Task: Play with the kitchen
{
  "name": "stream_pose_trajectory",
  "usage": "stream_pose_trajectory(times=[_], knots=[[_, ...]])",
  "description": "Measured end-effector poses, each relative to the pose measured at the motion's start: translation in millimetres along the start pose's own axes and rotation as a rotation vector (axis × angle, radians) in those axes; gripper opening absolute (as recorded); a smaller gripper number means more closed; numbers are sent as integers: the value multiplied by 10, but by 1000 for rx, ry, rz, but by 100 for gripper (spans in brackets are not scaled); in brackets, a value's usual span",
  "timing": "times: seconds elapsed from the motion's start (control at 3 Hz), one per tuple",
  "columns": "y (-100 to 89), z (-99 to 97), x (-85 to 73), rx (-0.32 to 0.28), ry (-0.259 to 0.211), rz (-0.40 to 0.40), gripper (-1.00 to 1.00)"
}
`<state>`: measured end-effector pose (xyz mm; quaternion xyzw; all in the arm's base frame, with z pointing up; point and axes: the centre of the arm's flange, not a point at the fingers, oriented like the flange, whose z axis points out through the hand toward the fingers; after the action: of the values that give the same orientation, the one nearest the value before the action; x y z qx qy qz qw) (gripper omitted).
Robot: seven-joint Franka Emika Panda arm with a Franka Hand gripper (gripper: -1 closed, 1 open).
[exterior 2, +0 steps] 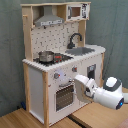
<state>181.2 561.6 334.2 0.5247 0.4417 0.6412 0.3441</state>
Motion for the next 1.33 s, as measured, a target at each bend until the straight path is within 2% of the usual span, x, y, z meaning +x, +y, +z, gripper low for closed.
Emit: stream_pose_trajectory(times=[0.33,1.33], knots=[[167,16,47,-66,-26,89,100],[-17,443,-409,-103,-111,322,100]])
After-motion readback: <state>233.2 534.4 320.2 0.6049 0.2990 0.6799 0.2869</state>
